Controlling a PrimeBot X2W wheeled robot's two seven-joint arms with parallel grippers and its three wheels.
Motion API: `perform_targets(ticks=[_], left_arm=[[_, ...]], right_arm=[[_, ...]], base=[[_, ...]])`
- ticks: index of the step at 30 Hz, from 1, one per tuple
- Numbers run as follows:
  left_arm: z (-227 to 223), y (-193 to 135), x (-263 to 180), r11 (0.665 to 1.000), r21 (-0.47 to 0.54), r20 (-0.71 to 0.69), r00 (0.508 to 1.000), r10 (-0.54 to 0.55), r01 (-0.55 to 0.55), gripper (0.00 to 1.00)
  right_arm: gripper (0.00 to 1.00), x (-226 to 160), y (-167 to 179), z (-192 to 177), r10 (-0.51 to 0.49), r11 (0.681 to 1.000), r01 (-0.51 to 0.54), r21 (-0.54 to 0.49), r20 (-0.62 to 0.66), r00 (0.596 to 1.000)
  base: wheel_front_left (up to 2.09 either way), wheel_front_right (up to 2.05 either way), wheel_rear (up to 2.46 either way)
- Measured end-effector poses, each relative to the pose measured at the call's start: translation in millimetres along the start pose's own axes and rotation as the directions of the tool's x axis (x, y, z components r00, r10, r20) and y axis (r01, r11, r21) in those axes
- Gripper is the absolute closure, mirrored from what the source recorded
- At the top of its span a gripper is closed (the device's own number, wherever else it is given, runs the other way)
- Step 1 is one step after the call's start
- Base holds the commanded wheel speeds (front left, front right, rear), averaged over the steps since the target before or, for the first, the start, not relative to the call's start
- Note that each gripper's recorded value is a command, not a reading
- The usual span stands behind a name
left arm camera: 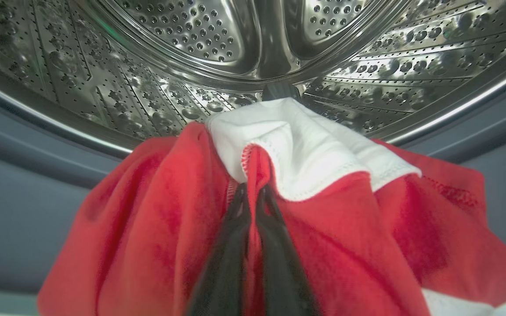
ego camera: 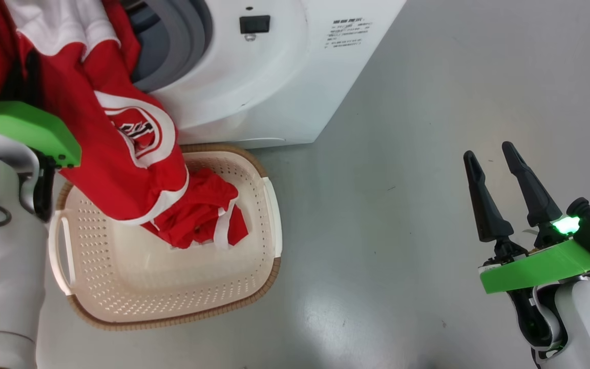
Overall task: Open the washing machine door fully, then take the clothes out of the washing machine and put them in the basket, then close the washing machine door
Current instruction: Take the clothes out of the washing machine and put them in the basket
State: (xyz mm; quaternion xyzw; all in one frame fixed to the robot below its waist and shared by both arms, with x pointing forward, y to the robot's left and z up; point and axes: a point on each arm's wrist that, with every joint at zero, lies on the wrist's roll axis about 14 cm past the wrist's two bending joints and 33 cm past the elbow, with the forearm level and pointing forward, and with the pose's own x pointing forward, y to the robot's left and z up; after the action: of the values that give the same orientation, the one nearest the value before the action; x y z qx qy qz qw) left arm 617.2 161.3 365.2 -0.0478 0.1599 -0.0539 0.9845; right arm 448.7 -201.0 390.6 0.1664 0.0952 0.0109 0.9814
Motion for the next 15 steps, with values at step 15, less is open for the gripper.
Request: perform_targets(ticks=[15], left_arm=[[-17, -15, -39, 0.998, -0.065, 0.061, 0.998, -0.023, 0.027, 1.0]], right_arm=[[0.0, 3, 6, 5, 0.017, 1.0, -0.017, 0.006, 0.017, 1.0]], base=[[0.0, 0.0, 0.0]])
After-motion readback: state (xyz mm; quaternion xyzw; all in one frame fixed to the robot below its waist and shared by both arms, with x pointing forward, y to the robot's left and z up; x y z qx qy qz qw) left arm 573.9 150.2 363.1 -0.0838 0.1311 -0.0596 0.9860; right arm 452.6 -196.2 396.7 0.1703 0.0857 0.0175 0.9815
